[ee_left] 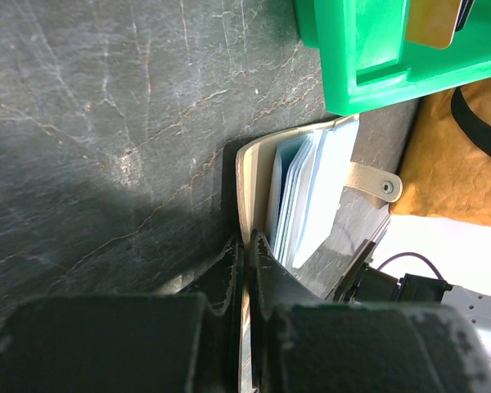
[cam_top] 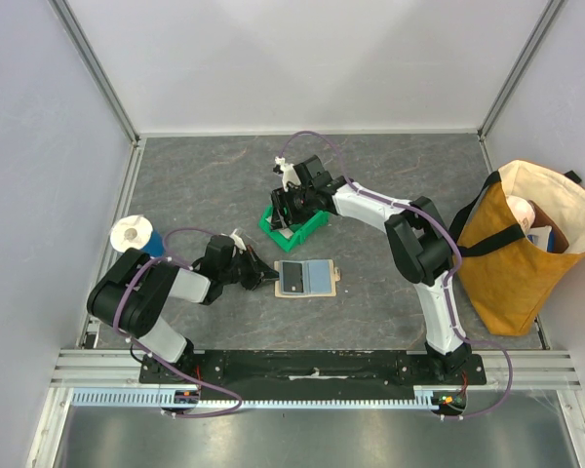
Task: Put the credit cards into the card holder
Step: Pick up the credit card from the storage box.
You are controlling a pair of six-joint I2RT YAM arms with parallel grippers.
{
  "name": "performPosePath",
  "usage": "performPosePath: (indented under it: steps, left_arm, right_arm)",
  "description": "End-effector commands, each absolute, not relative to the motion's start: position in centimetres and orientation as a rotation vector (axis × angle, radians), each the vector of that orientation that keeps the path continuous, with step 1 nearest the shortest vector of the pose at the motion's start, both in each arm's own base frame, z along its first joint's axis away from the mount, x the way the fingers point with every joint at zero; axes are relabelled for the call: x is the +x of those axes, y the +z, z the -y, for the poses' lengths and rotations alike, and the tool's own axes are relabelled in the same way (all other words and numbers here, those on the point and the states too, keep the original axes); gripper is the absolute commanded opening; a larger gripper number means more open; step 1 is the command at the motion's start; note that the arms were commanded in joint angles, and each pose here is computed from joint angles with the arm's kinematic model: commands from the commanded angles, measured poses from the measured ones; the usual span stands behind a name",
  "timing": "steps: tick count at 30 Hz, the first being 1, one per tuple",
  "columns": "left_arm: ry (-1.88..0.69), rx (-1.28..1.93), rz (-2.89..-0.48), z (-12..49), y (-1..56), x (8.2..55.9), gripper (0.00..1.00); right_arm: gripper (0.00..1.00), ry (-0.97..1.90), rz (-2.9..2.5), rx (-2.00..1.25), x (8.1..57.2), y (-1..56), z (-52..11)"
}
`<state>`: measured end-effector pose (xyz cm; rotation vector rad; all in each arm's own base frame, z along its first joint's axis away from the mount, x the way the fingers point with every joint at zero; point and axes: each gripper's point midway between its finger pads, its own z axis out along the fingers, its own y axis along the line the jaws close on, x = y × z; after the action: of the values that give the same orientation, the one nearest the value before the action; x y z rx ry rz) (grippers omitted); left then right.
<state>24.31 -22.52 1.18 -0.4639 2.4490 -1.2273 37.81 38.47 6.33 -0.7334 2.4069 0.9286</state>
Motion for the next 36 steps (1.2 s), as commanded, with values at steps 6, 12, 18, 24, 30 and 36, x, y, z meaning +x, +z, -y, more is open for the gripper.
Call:
performPosePath:
  steps: [6,12,18,24,30,36]
  left_arm:
    - [-0.913,-0.552,-2.635,18.7,-4.6,21.8,0.02]
    - [-0.918,-0.549,-2.639,18.8,-4.7,21.8,0.02]
    - [-0.920,-0.553,-2.644,18.8,-4.9,21.7,0.02]
    - [-0.923,-0.554,-2.642,18.8,-4.8,21.8,0.02]
    - [-0.924,-0.554,-2.644,18.8,-4.9,21.7,0.02]
    - [-0.927,-0.550,-2.644,18.9,-4.8,21.7,0.02]
  right_arm:
    - [0.57,0.989,-2.303,-0.741,38.1,11.3,-38.9]
    - [0.54,0.992,-2.305,-0.737,38.0,11.3,-38.8]
    - [0.40,1.010,-2.308,-0.738,37.8,11.4,-38.8]
    - [0.34,1.021,-2.298,-0.733,37.9,12.0,-38.6]
    - [0.26,1.034,-2.291,-0.731,37.8,12.4,-38.4]
    - [0.17,0.987,-2.290,-0.702,38.6,12.7,-37.9]
